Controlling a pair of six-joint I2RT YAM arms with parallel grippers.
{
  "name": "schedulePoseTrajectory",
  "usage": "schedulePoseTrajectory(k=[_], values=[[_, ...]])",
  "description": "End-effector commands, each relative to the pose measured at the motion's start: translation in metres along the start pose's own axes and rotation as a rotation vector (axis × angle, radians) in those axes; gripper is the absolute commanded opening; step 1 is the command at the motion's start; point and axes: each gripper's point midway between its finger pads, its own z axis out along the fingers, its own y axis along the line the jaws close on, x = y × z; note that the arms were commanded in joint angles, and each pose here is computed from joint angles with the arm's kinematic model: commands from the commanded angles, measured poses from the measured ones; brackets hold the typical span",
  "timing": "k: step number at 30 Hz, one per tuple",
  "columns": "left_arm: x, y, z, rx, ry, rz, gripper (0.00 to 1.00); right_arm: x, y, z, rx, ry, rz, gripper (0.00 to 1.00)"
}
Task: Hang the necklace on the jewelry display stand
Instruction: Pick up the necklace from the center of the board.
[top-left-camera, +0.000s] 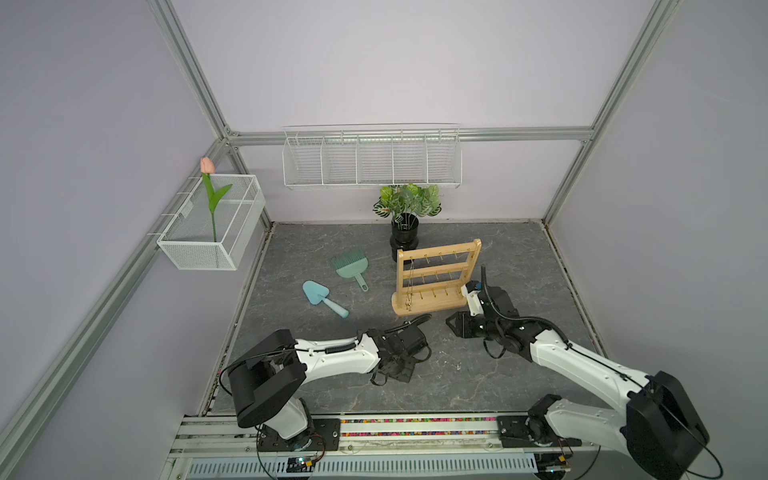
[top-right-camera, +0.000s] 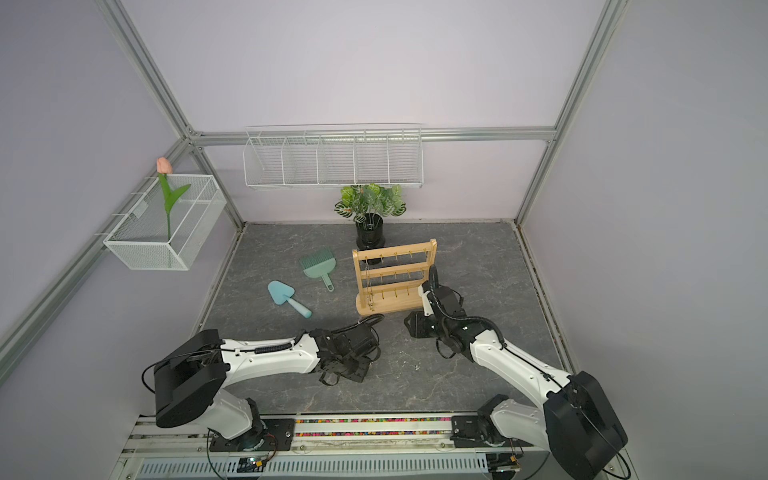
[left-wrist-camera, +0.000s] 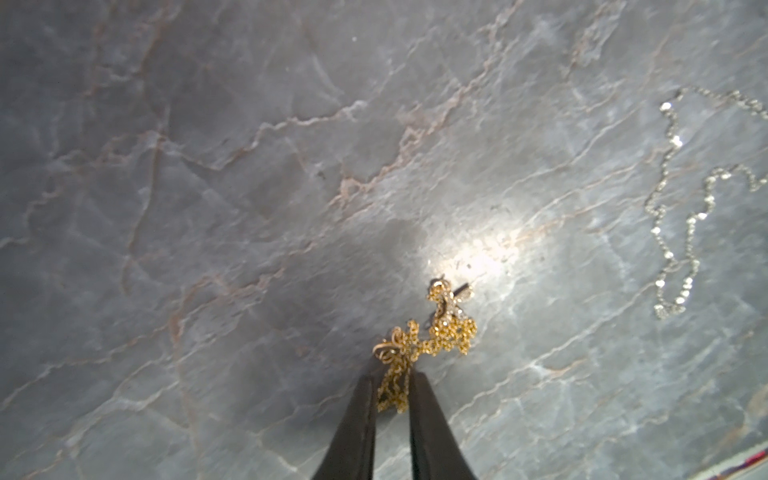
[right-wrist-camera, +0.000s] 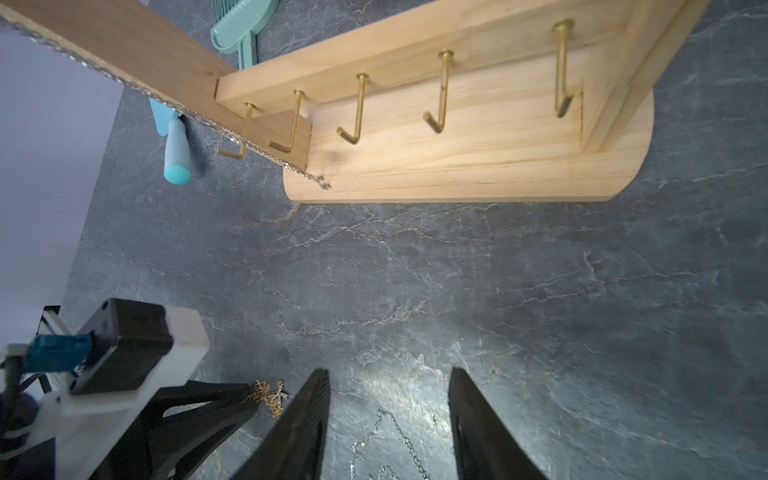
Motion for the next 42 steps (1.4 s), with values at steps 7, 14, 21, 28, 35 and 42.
schedulePoseTrajectory(k=[7, 14, 21, 28, 35, 42], values=[[0.028, 0.018, 0.002, -0.063, 0.088, 0.018, 0.10, -0.013, 0.011, -0.005, -0.021, -0.018, -0.031, 0.49], [0.014, 0.006, 0.000, -0.025, 0.054, 0.017, 0.01, -0.011, 0.011, -0.009, -0.014, -0.017, -0.039, 0.49], [-0.005, 0.001, -0.024, -0.004, -0.034, -0.014, 0.00, -0.009, 0.012, -0.009, -0.016, -0.012, -0.046, 0.49], [-0.023, 0.005, -0.053, -0.023, -0.119, -0.042, 0.00, -0.005, 0.020, -0.006, -0.032, 0.004, -0.080, 0.49], [-0.046, 0.007, -0.100, -0.029, -0.228, -0.054, 0.00, 0.000, 0.053, -0.006, -0.184, 0.002, -0.192, 0.49], [-0.069, 0.001, -0.150, -0.002, -0.333, -0.041, 0.00, 0.011, 0.103, -0.009, -0.462, 0.002, -0.316, 0.50]])
